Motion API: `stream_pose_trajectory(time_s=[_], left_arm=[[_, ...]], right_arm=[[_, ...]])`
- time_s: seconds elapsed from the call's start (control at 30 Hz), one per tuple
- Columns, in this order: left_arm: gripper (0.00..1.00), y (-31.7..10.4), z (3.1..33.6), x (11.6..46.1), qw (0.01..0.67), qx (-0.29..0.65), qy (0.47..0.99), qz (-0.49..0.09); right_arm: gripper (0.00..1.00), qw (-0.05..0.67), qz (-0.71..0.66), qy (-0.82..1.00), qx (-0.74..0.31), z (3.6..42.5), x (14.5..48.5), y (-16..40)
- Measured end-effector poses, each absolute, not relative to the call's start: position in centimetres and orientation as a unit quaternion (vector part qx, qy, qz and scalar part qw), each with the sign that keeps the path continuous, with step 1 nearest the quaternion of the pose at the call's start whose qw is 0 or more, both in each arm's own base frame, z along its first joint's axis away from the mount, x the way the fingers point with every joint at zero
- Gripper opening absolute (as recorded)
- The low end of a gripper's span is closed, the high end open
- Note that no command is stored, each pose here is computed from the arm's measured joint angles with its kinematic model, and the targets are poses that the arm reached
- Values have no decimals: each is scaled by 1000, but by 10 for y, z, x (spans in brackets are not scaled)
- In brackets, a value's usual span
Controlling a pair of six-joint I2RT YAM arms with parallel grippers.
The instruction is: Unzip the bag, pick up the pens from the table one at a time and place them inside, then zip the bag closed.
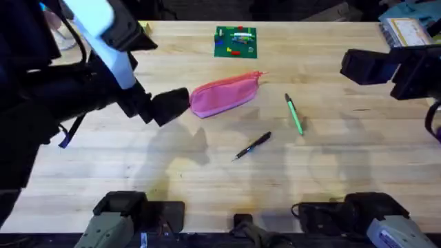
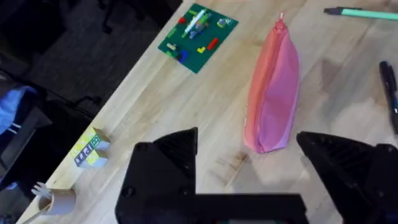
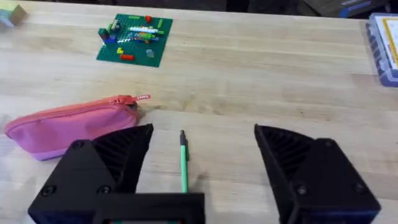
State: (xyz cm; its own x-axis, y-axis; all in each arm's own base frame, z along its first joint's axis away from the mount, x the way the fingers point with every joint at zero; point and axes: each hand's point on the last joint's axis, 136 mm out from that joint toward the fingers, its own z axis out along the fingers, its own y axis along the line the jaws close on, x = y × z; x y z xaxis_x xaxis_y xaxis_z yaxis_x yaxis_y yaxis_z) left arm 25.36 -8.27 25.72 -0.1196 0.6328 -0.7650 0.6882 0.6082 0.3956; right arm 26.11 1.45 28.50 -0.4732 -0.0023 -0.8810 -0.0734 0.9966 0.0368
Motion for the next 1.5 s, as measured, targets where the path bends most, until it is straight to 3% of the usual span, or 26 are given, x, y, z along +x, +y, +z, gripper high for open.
stream_pose_trajectory(time_s=[0.2, 0.93, 1.5], left_arm=[[993, -77, 237, 244, 453, 440, 775, -32], [992, -78, 166, 271, 333, 432, 832, -96], [996, -100, 133, 306, 331, 439, 817, -175]], right_arm=[[997, 513, 35, 857, -22, 285, 261, 15], [998, 525, 34, 850, -23, 291, 264, 15], [998, 525, 34, 850, -23, 291, 264, 15]])
